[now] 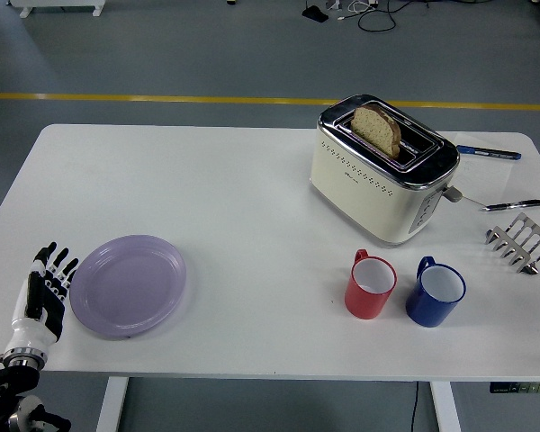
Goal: Push plate across desktop,pick up the break from the machine,place the break in the plate
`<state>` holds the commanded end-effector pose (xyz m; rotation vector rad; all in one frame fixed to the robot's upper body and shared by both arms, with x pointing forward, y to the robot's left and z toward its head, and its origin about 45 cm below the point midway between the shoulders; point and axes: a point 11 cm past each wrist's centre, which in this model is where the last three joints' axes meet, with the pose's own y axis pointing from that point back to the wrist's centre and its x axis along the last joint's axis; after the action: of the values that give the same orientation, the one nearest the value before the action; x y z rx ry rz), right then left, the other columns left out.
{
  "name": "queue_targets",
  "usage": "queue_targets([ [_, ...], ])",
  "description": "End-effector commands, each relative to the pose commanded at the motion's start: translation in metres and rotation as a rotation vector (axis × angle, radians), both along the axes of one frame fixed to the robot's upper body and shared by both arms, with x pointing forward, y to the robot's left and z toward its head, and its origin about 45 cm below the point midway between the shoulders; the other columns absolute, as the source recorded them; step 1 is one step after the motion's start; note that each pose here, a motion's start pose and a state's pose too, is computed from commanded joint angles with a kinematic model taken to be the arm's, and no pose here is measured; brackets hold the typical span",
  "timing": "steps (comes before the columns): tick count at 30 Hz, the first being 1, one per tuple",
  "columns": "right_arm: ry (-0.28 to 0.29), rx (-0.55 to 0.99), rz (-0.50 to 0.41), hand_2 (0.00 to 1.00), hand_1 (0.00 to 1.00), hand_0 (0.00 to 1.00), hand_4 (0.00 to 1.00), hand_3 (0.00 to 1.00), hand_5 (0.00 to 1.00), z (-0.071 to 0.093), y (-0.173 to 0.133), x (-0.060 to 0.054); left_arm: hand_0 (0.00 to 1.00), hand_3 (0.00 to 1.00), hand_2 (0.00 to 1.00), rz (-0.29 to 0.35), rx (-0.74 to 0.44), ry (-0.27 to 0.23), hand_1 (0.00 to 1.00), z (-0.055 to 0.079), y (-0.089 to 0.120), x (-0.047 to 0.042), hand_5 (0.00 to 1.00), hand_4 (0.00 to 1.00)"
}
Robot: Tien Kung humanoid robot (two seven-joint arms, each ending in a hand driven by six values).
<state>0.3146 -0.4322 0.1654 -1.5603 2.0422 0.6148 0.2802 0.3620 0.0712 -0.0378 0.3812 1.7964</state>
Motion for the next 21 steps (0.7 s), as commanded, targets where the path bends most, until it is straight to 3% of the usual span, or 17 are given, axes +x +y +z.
queue_targets([
  [21,0.005,0.003,0.005,0.672,0.660,0.723,0.570,0.685,0.610,-0.002,0.003,0.001,0.905,0.974,0.958,-0.054,-0.045,0.001,0.903,-0.003,-0.017,0.0032,0.998,0.540],
])
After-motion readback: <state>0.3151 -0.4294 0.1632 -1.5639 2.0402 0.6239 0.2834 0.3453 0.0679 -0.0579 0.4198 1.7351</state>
